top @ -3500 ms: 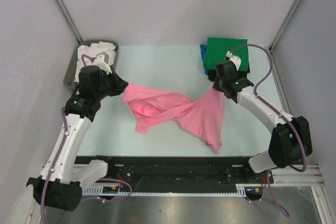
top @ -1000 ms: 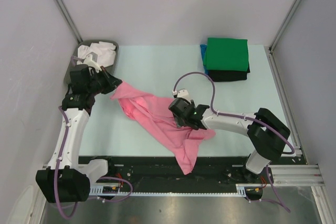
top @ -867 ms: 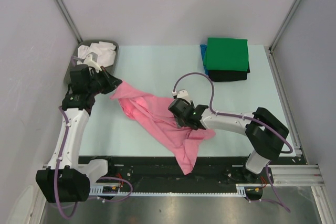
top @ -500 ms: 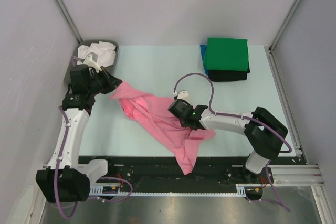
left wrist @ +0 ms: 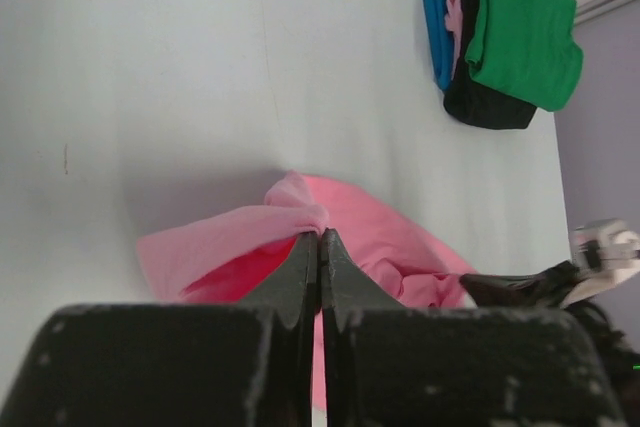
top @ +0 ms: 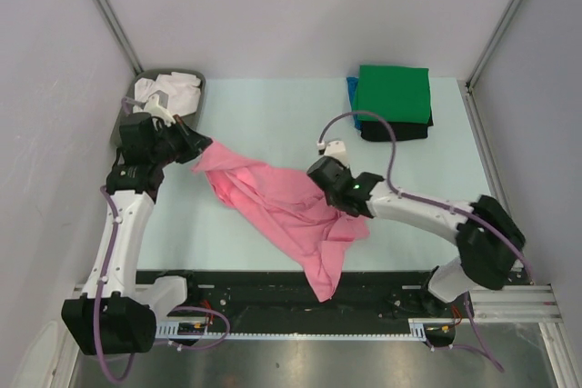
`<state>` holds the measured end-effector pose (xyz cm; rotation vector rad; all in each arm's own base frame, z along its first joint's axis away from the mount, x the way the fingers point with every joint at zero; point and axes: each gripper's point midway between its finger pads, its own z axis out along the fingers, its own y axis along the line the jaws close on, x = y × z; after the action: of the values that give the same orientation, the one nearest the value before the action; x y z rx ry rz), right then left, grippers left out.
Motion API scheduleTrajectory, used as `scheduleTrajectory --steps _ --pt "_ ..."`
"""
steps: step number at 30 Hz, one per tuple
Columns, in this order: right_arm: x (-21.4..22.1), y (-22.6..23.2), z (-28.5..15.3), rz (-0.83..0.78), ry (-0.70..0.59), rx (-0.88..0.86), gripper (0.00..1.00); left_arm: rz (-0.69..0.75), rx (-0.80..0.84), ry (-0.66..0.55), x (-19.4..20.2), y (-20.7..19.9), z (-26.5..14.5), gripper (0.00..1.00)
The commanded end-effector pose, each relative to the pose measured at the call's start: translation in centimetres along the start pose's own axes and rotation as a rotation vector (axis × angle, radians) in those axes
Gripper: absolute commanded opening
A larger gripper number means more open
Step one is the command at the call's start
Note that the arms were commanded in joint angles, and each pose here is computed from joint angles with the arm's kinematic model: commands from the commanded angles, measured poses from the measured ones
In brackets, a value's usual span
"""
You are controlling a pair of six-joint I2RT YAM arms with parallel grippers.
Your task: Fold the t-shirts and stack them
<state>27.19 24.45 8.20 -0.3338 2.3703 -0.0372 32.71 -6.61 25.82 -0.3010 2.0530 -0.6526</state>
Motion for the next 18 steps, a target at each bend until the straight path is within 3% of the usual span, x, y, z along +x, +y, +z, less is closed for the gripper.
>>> scheduleTrajectory --steps 1,6,10,18 --pt "-7.4 -5.4 -5.3 0.136 -0.22 0.062 0.0 -0.016 0.096 -0.023 -0.5 -2.0 -0.9 0.0" --pt "-11.2 -13.8 -10.2 0.298 -0.344 0.166 0.0 -0.053 0.103 -0.014 -0.1 -2.0 -0.6 0.0" --pt "-13.8 -16.8 -15.9 0.35 -0.488 0.165 0.0 -0.049 0.169 -0.077 -1.8 -4.2 -2.4 0.0" --pt "-17.3 -17.0 -29.0 0.354 -0.793 -0.14 0.0 0.055 0.39 -0.354 -6.9 -12.9 -13.8 0.0"
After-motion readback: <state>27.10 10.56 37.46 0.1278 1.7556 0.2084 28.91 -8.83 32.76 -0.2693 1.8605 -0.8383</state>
